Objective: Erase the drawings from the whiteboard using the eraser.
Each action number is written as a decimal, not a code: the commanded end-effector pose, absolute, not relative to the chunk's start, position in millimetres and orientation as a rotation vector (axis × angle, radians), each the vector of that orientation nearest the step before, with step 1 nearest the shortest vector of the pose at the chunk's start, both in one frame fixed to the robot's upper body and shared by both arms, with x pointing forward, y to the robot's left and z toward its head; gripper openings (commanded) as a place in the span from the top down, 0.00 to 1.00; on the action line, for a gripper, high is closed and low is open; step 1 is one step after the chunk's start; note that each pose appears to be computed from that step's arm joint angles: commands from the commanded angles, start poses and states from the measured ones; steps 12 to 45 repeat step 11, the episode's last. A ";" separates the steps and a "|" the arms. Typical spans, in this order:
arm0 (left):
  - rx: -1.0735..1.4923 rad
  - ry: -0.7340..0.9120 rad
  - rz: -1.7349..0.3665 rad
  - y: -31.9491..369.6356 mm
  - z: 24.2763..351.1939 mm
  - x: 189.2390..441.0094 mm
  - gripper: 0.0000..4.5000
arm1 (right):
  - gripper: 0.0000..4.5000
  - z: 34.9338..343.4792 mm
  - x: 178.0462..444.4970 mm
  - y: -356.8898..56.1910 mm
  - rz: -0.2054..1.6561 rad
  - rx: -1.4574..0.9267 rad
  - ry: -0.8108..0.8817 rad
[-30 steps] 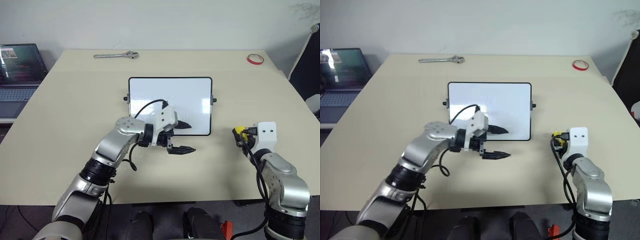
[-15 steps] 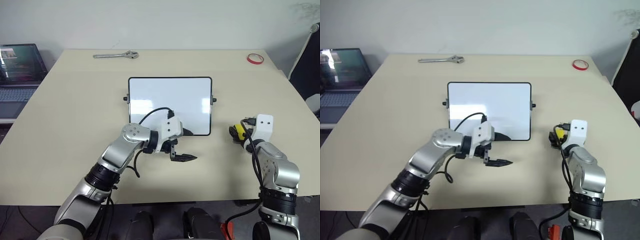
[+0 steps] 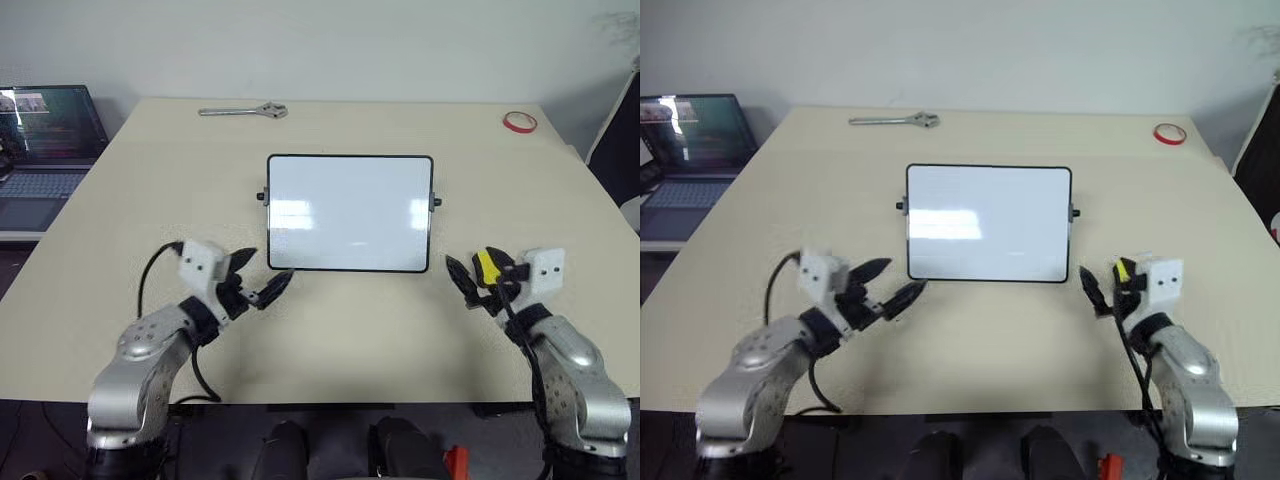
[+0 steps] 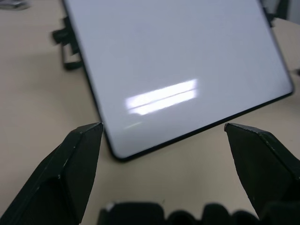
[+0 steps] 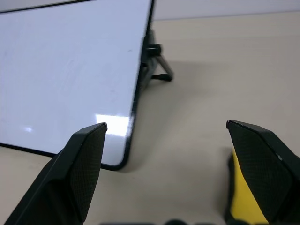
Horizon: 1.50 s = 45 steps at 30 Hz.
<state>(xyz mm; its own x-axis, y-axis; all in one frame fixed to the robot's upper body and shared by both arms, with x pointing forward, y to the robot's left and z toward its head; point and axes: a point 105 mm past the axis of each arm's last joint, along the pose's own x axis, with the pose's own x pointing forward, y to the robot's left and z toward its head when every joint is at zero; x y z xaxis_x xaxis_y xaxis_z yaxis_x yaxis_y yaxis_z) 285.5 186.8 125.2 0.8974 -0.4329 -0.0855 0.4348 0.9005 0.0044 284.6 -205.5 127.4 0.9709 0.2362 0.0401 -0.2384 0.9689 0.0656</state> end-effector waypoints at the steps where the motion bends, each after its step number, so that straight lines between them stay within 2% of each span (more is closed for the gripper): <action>1: 0.083 -0.013 -0.325 195.6 142.8 284.8 0.00 | 0.01 141.4 273.4 -209.8 0.232 0.059 -0.130; 8: 0.134 -0.004 -0.116 217.4 130.1 269.1 0.00 | 0.01 136.3 258.5 -202.0 0.265 0.049 -0.106; 45: 0.156 0.005 -0.125 213.9 127.4 268.8 0.00 | 0.01 135.5 263.6 -204.4 0.274 0.041 -0.092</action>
